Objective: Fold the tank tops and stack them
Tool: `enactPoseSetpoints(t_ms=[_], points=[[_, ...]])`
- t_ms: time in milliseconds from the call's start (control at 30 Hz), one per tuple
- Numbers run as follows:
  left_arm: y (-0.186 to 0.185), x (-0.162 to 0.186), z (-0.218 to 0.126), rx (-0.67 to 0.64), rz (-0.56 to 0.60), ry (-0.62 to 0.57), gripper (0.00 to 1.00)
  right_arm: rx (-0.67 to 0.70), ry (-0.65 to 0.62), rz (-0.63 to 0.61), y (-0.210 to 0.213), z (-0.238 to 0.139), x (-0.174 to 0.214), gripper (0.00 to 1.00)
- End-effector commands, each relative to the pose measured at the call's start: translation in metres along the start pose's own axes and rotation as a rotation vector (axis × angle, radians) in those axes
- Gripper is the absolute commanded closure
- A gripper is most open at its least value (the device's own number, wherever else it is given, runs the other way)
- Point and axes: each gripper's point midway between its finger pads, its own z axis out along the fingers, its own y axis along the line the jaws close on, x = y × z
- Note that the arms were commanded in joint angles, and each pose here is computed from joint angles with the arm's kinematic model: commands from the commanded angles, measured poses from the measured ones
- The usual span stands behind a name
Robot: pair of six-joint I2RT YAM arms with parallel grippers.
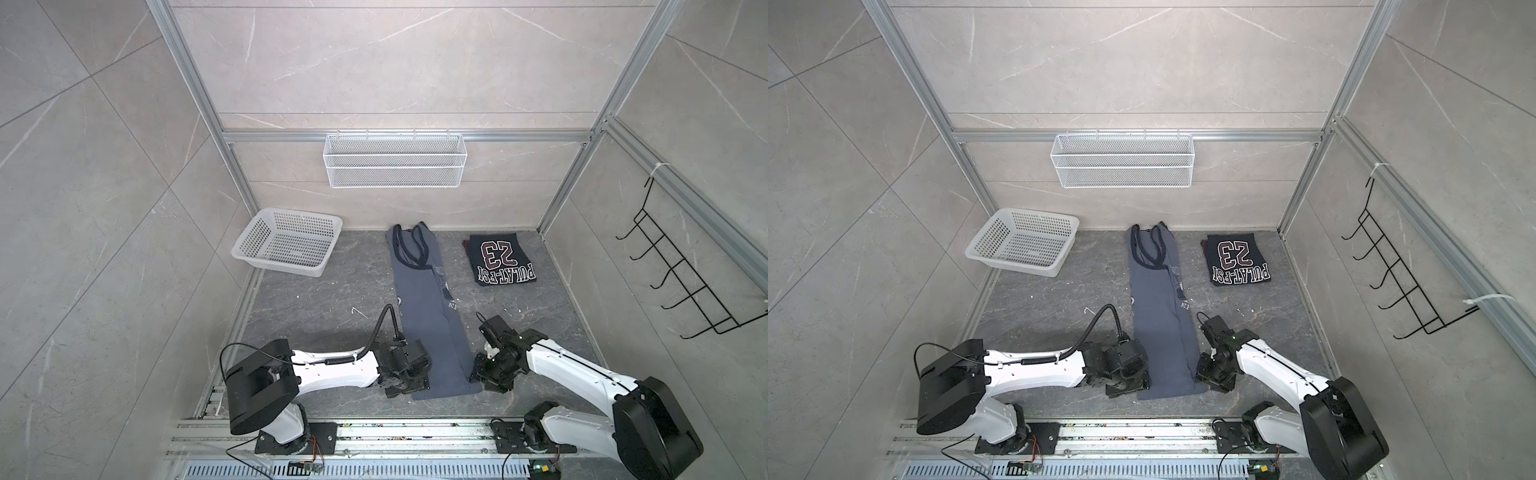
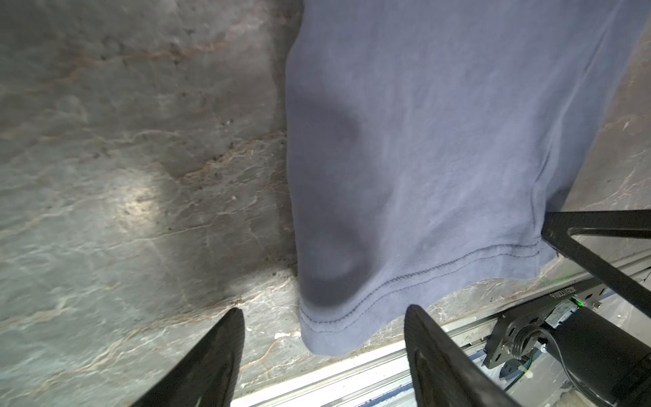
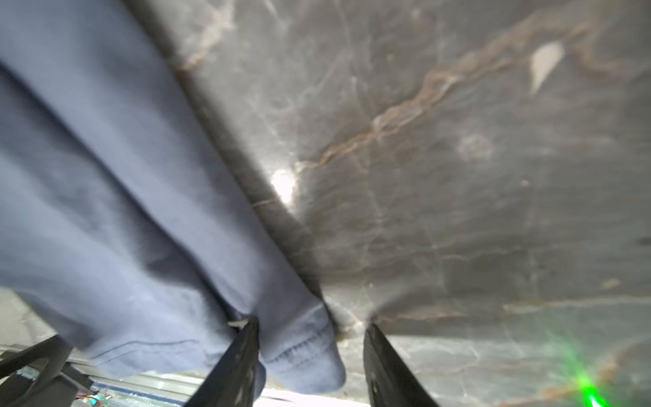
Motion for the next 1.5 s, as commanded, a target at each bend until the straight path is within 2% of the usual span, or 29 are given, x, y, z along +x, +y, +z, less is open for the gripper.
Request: enactPoseSetpoints(t_ms=[0,167,300,400,467,600,767,1033,1200,1467], points=[[-0.01,0.008,0.01,0.035,-0.016,0.051,0.31,-0.001,0.02,-0.01,-0.002,0.009,0.004,0.53],[-0.018,0.017,0.024,0.048,-0.006,0.115,0.45,-0.028,0.022,-0.023,0.006,0.01,0.007,0.67],[-0.018,0.02,0.023,0.048,-0.001,0.125,0.65,-0.034,0.017,-0.036,0.011,0.007,0.012,0.81],[-0.015,0.017,0.011,0.033,0.01,0.095,0.78,-0.031,-0.009,-0.053,0.015,0.0,0.016,0.93],[-0.016,0.013,-0.002,0.031,0.017,0.061,0.84,-0.031,-0.037,-0.069,0.019,-0.008,0.016,0.97],[-0.03,-0.009,-0.029,0.08,0.03,-0.013,0.94,-0.093,-0.126,-0.101,0.045,-0.039,0.002,1.0],[-0.047,-0.075,-0.065,0.14,0.023,-0.128,0.98,-0.136,-0.274,-0.159,0.096,-0.084,-0.041,1.0],[-0.07,-0.222,-0.114,0.23,-0.033,-0.309,0.96,-0.168,-0.437,-0.192,0.171,-0.122,-0.149,1.0],[-0.071,-0.294,-0.108,0.246,-0.066,-0.334,0.95,-0.172,-0.474,-0.165,0.192,-0.121,-0.212,1.0],[-0.06,-0.375,-0.086,0.254,-0.116,-0.357,0.93,-0.188,-0.503,-0.141,0.205,-0.109,-0.29,1.0]])
